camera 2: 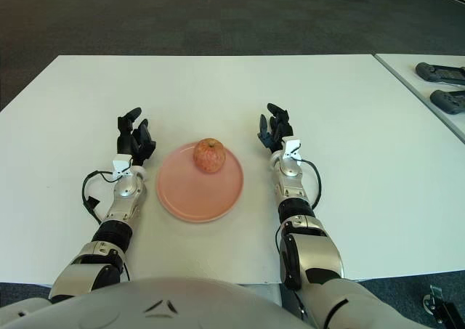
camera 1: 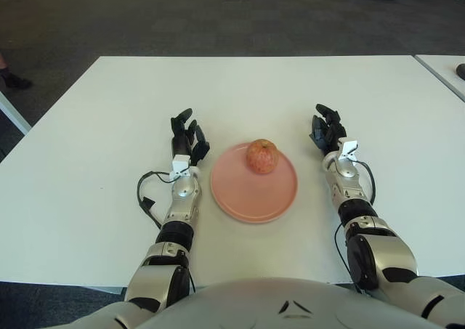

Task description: Put the apple into the plate.

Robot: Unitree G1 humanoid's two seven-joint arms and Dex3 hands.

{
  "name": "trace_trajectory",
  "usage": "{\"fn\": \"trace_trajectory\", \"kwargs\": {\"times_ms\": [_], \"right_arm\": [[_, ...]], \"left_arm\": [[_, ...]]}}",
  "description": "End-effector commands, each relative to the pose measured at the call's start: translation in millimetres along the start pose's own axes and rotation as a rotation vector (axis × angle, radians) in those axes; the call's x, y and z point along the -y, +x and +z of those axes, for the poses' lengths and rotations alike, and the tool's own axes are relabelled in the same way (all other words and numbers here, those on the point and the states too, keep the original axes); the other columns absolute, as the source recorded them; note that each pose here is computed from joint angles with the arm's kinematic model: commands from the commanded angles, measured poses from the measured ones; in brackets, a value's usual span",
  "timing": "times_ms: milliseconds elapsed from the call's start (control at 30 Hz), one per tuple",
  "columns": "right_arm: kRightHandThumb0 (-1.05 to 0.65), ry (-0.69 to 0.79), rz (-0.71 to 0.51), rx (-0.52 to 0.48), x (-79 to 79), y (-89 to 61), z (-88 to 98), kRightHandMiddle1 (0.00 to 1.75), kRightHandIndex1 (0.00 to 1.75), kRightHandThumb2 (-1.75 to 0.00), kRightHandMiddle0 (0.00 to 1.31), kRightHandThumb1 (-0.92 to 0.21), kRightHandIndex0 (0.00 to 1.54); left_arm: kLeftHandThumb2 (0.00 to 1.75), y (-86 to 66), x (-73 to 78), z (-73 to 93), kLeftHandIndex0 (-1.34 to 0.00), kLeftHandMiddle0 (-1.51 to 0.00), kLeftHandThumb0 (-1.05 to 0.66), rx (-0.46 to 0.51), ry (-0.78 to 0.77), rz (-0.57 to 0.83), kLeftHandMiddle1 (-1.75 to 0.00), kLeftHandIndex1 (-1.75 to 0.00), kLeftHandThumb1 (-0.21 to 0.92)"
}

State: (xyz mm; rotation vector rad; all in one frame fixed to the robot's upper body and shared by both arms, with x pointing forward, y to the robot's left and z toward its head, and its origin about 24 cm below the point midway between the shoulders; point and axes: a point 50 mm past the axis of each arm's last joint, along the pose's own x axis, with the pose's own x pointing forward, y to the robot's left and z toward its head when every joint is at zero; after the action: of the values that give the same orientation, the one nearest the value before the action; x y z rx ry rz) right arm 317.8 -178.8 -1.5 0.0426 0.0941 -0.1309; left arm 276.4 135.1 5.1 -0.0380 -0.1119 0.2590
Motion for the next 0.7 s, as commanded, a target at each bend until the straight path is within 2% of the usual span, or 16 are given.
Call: {"fn": "trace_trajectory", "kwargs": {"times_ms": [0,667], "right_arm": [[-0.68,0.006,-0.013,-0.027,4.3,-1.4,-4.2,0.69,0.21,-0.63,0.00,-0.92,0.24],[-0.68,0.006,-0.013,-0.025,4.6,-2.4,-4.3,0.69,0.21,-0.63,0.00,-0.92,0.24]], "left_arm": [[0.75,-1.0,0.4,1.0,0.00,-0.48,-0.73,-0.026,0.023,-0.005,-0.24,-1.08,0.92],[0.77,-6.7,0.7,11.5,0.00,-0.39,-0.75,-0.021,0.061,0.017,-0.22,-0.86,0.92]]}}
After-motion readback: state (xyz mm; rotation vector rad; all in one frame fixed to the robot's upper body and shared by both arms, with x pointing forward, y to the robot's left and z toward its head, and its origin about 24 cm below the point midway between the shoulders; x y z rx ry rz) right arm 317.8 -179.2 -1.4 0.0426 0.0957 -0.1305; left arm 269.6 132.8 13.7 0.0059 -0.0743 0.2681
